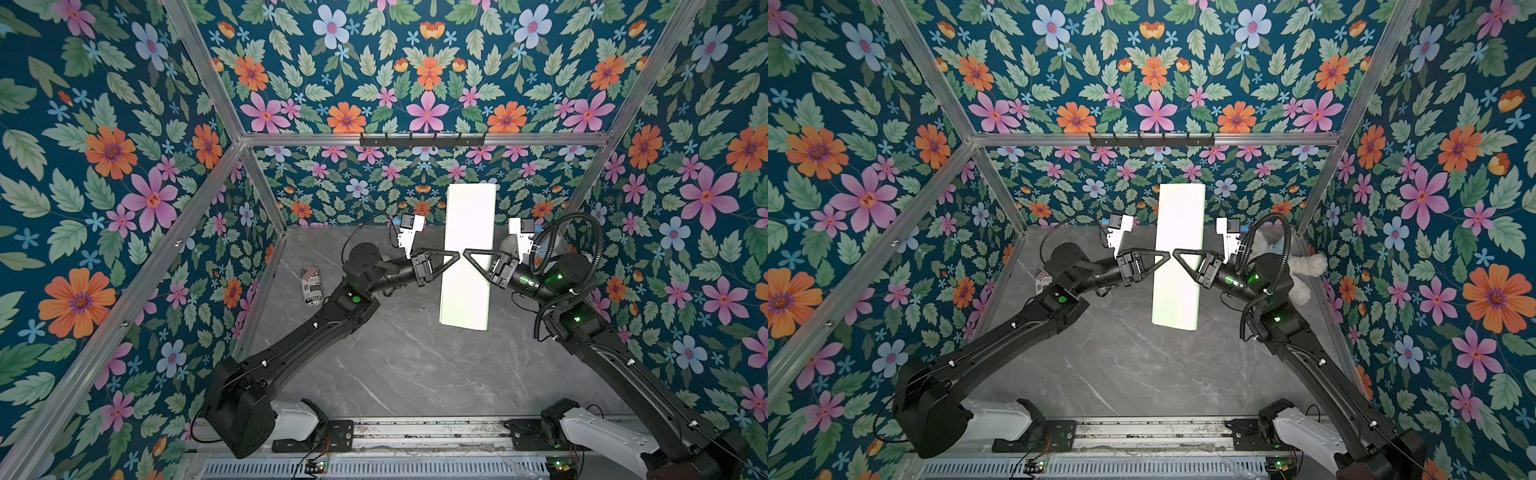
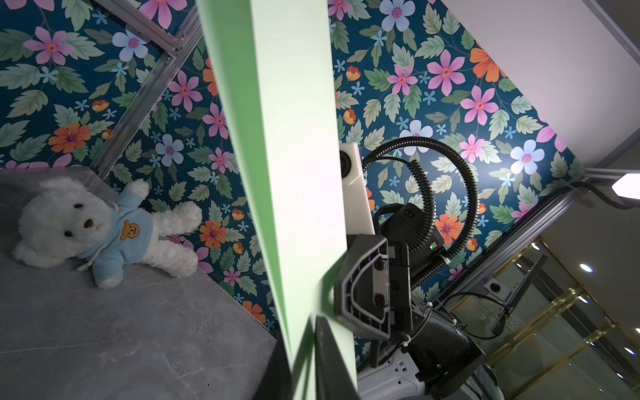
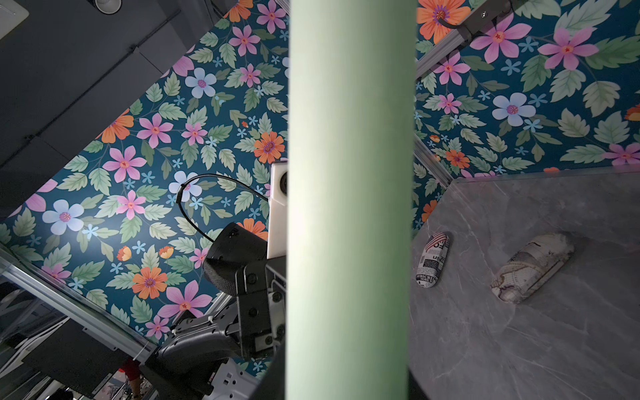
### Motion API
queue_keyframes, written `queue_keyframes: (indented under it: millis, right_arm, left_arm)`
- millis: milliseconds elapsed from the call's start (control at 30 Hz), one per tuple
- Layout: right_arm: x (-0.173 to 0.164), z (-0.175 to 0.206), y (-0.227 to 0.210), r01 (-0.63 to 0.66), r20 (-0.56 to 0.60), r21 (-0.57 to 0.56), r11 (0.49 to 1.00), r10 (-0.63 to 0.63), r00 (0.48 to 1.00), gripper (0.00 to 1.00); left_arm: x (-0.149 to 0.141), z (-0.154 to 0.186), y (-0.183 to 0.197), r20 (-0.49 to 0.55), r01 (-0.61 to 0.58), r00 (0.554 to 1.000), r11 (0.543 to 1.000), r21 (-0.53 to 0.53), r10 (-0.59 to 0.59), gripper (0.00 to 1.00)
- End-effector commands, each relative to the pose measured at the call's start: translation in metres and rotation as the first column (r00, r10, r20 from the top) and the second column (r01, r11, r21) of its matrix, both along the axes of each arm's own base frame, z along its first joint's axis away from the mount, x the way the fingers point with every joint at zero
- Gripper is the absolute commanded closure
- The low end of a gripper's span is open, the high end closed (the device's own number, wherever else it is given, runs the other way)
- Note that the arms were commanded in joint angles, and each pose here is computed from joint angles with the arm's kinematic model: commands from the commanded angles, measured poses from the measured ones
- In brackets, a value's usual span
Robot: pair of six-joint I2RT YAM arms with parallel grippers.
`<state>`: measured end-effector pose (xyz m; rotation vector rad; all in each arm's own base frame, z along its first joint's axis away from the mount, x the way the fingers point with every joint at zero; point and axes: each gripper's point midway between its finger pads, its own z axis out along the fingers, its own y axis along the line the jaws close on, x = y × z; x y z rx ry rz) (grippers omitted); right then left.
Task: Fold the rectangular paper in half along the long edge
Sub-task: Fold the paper.
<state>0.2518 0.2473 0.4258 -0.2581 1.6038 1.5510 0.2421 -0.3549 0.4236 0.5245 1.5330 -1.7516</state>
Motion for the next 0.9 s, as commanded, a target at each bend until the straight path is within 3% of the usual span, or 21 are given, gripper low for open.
queue_keyframes:
  millis: [0, 333, 633, 733, 867]
  right_arm:
    - [-0.005, 0.008, -0.001, -0.004, 0.037, 0.005, 1.0, 0.003, 0.999, 0.68]
    - [-0.007, 0.007, -0.002, -0.008, 0.041, 0.005, 1.0, 0.008, 0.999, 0.65]
    - [-0.013, 0.014, -0.012, -0.053, 0.06, 0.079, 0.995, 0.048, 0.997, 0.64]
    - [-0.013, 0.013, -0.012, -0.055, 0.058, 0.081, 0.995, 0.05, 0.997, 0.67]
    - [-0.013, 0.013, -0.011, -0.057, 0.058, 0.081, 0.995, 0.053, 0.997, 0.7]
  left_arm:
    - [-0.003, 0.005, 0.002, 0.034, 0.003, 0.999, 1.0, -0.009, -0.002, 0.86]
    - [-0.005, 0.007, 0.002, 0.043, 0.006, 0.999, 1.0, -0.013, -0.005, 0.91]
    - [-0.007, 0.009, 0.004, 0.048, 0.007, 0.999, 1.0, -0.014, -0.006, 0.92]
    - [-0.006, 0.008, 0.003, 0.045, 0.006, 0.999, 1.0, -0.012, -0.005, 0.9]
    - [-0.005, 0.006, 0.003, 0.041, 0.002, 0.999, 1.0, -0.006, -0.002, 0.81]
